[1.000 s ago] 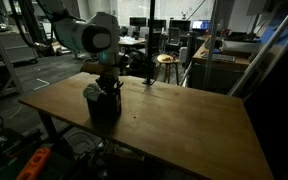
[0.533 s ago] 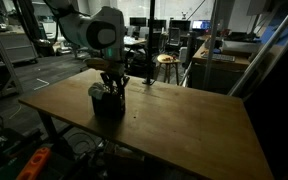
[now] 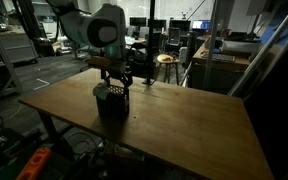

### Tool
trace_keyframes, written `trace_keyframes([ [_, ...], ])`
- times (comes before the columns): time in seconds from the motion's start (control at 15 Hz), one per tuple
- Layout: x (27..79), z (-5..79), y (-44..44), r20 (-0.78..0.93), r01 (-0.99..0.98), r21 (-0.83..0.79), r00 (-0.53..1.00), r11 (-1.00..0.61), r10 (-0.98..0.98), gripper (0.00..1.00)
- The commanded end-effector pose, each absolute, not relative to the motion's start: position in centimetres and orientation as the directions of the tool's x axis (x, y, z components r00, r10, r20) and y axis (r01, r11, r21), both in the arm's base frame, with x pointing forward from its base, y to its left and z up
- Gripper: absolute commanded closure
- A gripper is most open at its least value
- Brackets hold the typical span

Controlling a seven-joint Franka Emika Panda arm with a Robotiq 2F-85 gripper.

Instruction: Pick up the white towel and push it down into the black basket

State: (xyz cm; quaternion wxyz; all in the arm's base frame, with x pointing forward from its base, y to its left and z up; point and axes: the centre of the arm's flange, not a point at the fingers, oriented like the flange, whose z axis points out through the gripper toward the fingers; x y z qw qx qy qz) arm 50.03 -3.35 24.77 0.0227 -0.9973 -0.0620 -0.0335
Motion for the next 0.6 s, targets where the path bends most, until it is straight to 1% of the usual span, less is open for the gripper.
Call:
trace_keyframes([
  [0.0,50.3,27.7,-3.8,0.117,0.115,-0.017,0.987,-0.993,0.113,0.00],
  [0.33,50.3,31.4,-4.1,0.177,0.111,0.025,0.978,-0.993,0.114,0.00],
  [0.53,49.5,32.4,-3.7,0.197,0.097,0.021,0.975,-0.995,0.099,0.00],
])
